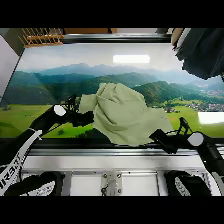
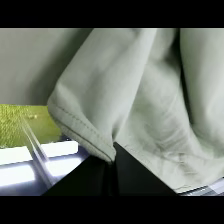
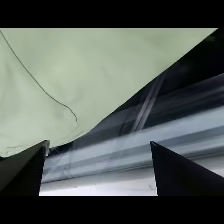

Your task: Fold the clothes and pants, and hang the long-sleeved shirts on hangers.

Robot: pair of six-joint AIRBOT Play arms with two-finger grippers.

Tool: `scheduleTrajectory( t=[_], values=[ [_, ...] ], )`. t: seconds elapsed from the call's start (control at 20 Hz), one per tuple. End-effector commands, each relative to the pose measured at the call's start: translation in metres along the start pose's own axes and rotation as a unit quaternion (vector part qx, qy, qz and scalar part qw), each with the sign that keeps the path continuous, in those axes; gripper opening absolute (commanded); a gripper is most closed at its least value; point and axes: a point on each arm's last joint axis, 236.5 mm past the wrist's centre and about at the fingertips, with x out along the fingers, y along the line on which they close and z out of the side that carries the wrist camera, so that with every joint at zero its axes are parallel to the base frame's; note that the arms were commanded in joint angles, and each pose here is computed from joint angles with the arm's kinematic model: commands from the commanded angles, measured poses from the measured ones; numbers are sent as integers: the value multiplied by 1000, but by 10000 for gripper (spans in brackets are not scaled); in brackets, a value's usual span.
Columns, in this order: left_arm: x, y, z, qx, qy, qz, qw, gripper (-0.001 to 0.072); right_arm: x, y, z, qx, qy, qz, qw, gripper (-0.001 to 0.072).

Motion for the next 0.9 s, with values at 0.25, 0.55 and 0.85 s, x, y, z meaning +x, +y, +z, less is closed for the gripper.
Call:
scheduleTrajectory(
  t=[0.25, 0.55, 0.85],
  values=[
    [0, 0, -1, 0, 1, 0, 1000, 9, 56, 27, -27, -11, 8, 22, 1000, 716],
    [0, 0, -1, 0, 1, 0, 1000, 8, 61, 49, -20, -38, -22, 49, 998, 420],
    [-16, -19, 7, 17, -9, -16, 1000, 8, 45, 72, -1, -125, -54, 59, 989, 8]
  ],
)
